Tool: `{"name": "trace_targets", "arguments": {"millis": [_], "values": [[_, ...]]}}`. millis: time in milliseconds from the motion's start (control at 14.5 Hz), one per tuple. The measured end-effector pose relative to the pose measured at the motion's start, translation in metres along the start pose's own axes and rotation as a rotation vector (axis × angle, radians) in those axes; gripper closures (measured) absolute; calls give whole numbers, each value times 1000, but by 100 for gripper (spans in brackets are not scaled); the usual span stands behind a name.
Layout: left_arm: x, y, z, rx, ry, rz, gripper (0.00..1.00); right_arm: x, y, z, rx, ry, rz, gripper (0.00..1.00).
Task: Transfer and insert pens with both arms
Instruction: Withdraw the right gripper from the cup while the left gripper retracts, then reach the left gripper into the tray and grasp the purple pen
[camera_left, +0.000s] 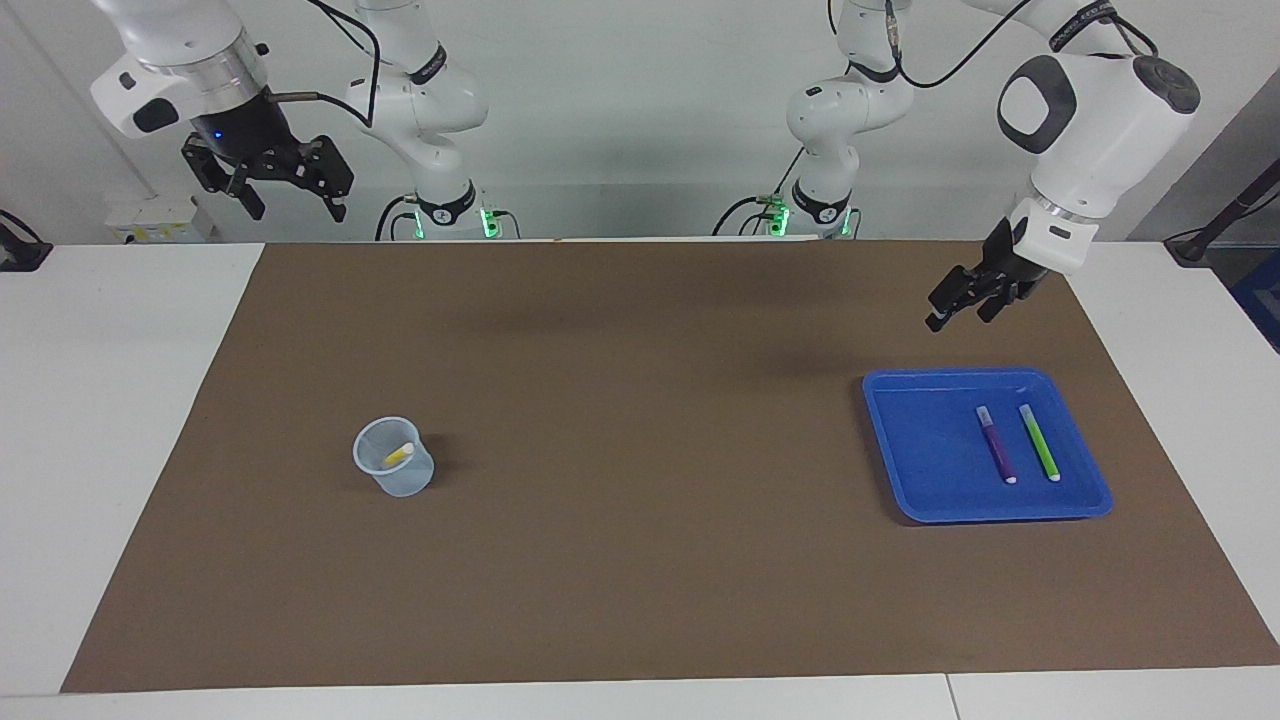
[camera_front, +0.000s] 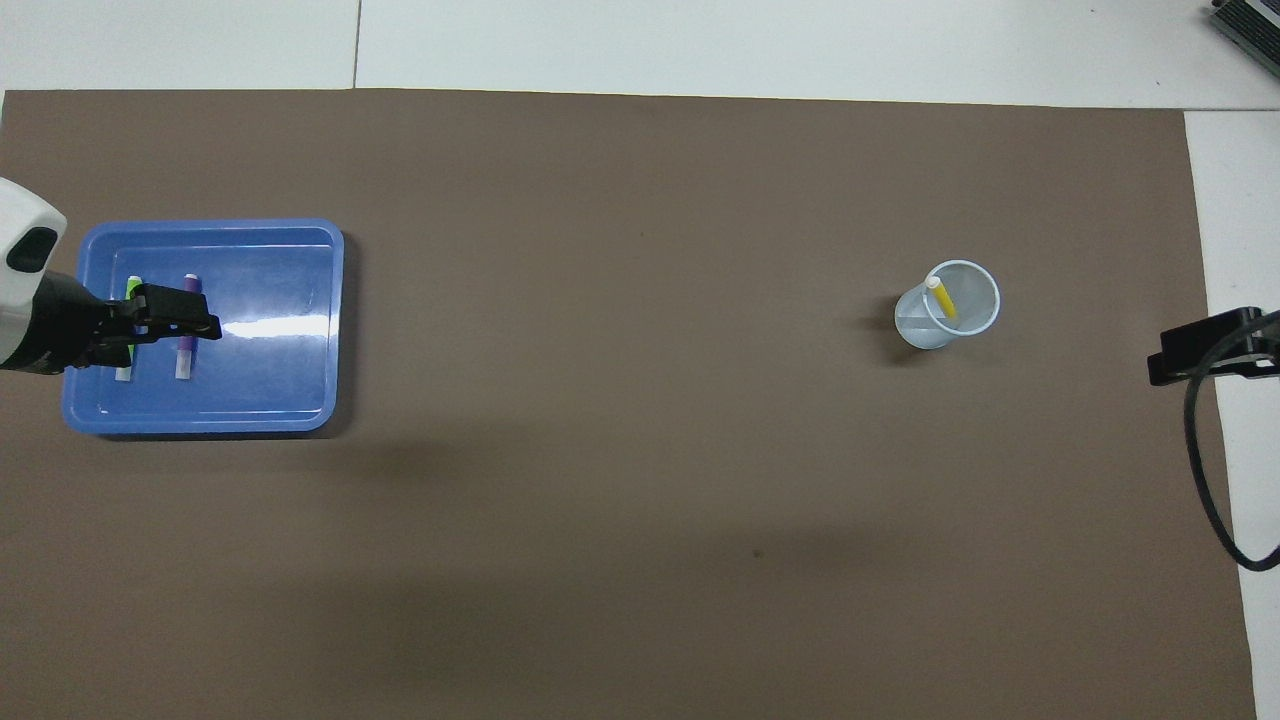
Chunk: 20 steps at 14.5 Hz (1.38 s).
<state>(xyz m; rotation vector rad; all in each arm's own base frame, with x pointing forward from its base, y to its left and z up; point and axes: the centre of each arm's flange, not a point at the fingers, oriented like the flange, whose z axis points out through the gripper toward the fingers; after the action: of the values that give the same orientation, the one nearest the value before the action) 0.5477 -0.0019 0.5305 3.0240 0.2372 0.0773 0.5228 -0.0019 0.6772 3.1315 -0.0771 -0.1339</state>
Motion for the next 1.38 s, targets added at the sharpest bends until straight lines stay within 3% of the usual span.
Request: {"name": "trace_targets", "arguments": {"millis": [207,346,829,1382], "values": [[9,-16,-1,129,55,132,0,0,0,0,0,0,-11,0],[19,-29,8,164,81,183,0,0,0,1,0,-1,-11,0],[49,-96,70,150,62,318,0,0,1,3,0,-7,-11,0],[34,-107,178,118,23,340,0,0,1,3,0,-8,-11,0]]}}
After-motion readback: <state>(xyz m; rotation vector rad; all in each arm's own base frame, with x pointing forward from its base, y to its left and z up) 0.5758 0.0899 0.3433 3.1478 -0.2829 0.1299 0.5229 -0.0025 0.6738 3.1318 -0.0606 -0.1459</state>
